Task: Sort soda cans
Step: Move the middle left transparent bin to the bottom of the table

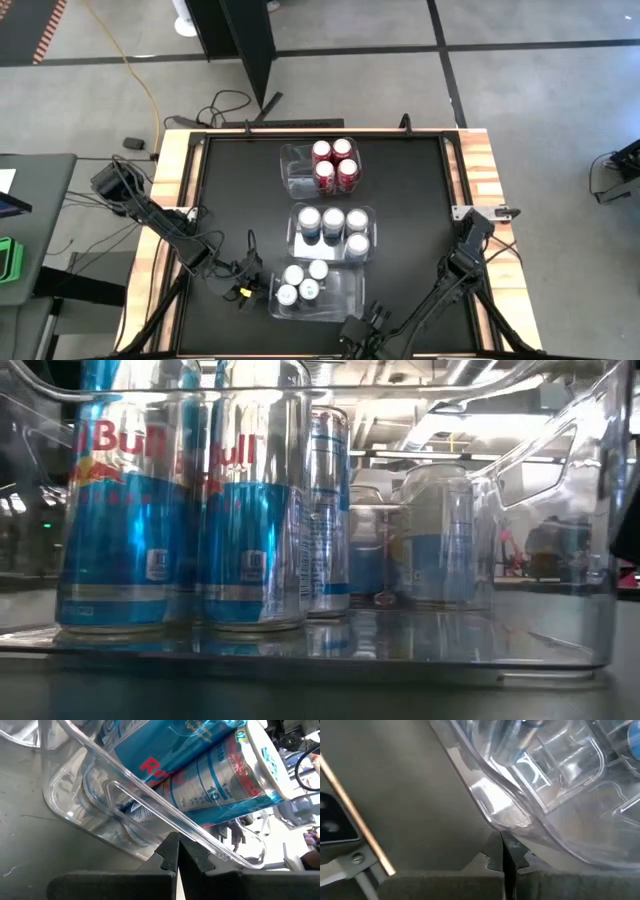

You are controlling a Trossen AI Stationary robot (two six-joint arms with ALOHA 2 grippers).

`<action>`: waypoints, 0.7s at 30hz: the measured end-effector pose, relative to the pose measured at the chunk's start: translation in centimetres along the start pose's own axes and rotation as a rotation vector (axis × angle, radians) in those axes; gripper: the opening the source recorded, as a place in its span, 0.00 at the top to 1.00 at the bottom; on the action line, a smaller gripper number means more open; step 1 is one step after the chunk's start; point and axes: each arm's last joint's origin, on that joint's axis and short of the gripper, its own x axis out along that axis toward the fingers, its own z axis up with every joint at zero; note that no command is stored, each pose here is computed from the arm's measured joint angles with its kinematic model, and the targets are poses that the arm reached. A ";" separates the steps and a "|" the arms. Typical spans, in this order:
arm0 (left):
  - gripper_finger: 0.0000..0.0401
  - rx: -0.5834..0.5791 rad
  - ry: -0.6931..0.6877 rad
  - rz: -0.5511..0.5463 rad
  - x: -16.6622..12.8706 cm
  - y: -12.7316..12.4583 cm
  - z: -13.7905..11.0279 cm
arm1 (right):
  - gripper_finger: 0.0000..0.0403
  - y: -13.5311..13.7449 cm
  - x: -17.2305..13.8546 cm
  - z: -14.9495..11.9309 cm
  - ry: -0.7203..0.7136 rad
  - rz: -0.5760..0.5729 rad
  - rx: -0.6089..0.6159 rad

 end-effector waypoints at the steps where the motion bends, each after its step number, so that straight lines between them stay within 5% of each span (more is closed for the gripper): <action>1: 1.00 0.000 -0.003 0.002 0.0 0.0 0.0 | 0.99 -0.1 0.0 0.0 0.002 -0.006 -0.002; 15: 1.00 0.013 0.002 0.022 -0.1 0.1 -0.2 | 0.99 1.2 -3.3 -2.3 0.037 0.113 -0.145; 21: 1.00 0.040 0.048 0.065 -0.1 0.5 -0.5 | 0.99 -1.0 -5.3 -4.0 0.046 -0.077 -0.083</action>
